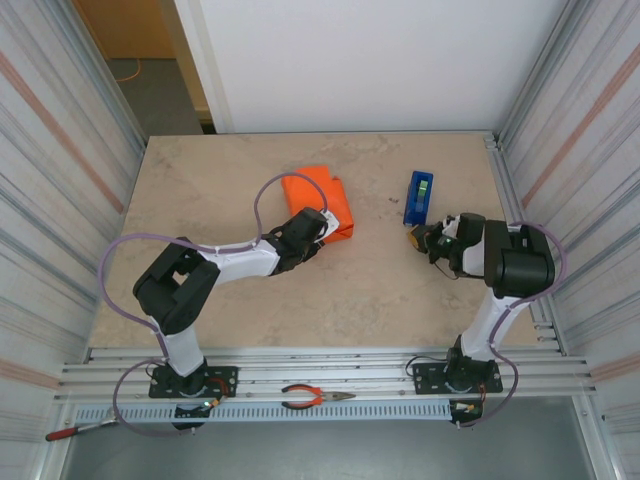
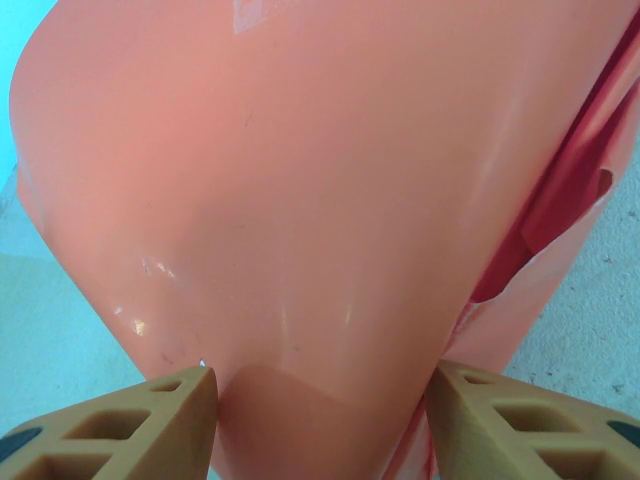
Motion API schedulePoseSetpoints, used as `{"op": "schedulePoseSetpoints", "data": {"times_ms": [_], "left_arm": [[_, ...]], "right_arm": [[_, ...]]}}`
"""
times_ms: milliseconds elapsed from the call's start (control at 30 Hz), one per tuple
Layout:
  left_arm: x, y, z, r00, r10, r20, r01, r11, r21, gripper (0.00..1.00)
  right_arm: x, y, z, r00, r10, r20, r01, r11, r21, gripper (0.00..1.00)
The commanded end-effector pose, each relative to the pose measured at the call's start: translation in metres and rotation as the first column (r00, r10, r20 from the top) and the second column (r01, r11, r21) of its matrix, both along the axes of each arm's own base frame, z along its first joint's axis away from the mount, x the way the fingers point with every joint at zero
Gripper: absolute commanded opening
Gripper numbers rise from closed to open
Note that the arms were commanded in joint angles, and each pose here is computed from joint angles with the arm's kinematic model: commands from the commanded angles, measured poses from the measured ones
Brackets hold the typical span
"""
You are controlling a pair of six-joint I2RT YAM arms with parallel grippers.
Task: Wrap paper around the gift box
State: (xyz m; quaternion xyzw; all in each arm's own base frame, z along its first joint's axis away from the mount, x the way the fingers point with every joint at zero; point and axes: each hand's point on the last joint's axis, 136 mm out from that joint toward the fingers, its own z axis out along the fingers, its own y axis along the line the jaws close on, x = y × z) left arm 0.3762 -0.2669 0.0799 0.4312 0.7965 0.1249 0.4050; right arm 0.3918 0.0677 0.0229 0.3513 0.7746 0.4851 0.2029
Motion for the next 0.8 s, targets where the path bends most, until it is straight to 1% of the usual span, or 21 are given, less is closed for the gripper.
{"op": "schedulePoseSetpoints", "data": {"times_ms": [0,200,400,567,767], "left_arm": [[-0.009,-0.003,-0.015,0.999,-0.029,-0.037,0.030,0.999,0.034,0.57],[-0.008,-0.003,-0.016,0.999,-0.028,-0.037,0.030,0.999,0.033,0.57],[-0.009,-0.003,-0.015,0.999,-0.027,-0.033,0.028,0.999,0.033,0.56],[-0.009,-0.003,-0.015,0.999,-0.027,-0.033,0.028,0.999,0.033,0.55],[-0.009,-0.002,-0.014,0.999,-0.027,-0.032,0.028,0.999,0.033,0.55]], "right_arm": [[-0.011,0.005,-0.010,0.998,0.010,-0.069,-0.008,1.000,0.030,0.00],[-0.009,0.016,0.013,0.999,0.050,-0.018,-0.050,0.998,0.028,0.00],[-0.014,0.039,0.042,0.989,0.146,0.038,-0.144,0.989,-0.044,0.00],[-0.021,0.063,0.065,0.970,0.225,0.090,-0.217,0.972,-0.095,0.00],[-0.030,0.095,0.092,0.928,0.314,0.199,-0.289,0.946,-0.144,0.00]]}}
